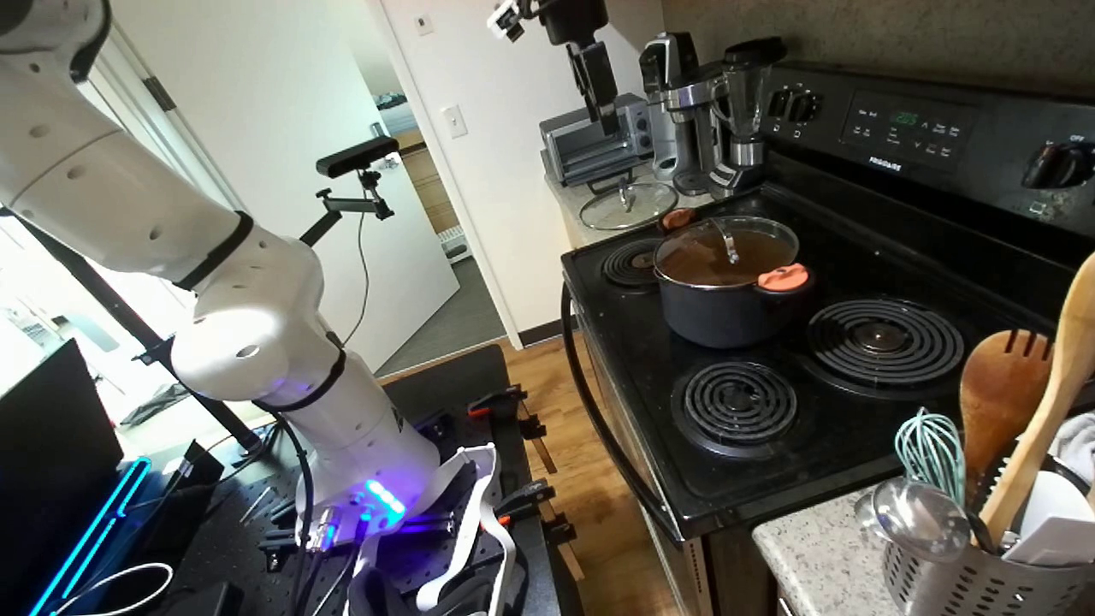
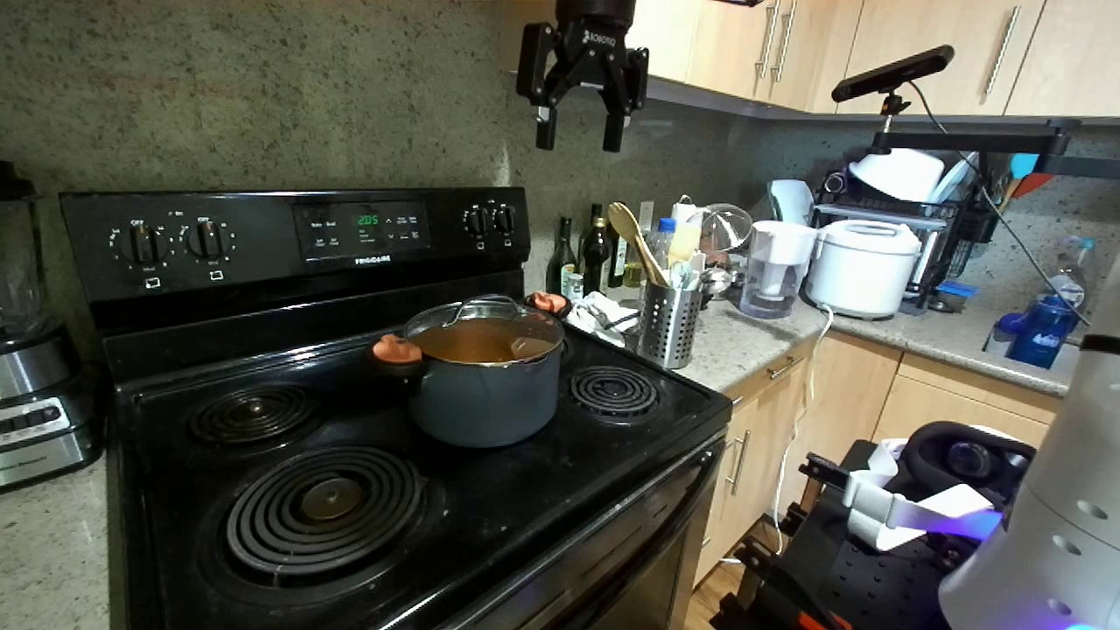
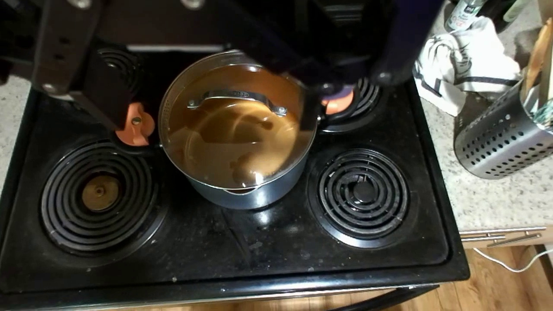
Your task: Remove the glass lid from the pot on the stove
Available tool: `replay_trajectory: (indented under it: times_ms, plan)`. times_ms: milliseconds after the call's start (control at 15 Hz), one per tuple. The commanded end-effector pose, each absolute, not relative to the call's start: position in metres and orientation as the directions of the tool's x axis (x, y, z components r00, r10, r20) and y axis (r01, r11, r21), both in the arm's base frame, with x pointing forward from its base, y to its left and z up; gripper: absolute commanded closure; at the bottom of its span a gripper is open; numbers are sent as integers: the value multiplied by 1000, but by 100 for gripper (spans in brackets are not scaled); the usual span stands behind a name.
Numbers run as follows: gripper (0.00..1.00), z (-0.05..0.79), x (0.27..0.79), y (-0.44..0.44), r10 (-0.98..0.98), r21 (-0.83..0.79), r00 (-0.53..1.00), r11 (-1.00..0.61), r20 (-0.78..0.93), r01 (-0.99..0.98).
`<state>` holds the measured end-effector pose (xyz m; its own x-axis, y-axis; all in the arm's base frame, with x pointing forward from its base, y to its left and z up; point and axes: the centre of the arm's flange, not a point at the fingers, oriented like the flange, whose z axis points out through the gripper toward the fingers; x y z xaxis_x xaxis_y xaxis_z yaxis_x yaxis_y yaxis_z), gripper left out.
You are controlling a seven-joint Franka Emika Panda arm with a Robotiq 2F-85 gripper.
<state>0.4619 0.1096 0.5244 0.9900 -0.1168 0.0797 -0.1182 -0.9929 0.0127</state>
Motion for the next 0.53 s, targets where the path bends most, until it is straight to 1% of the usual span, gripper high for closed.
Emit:
replay_trajectory:
  times_ms: [0,467]
  plan:
    - [0,523,476,106,-43,46,998,-998,36,-44]
    - [0,508,473,99,147,60,988,-987,-54,150]
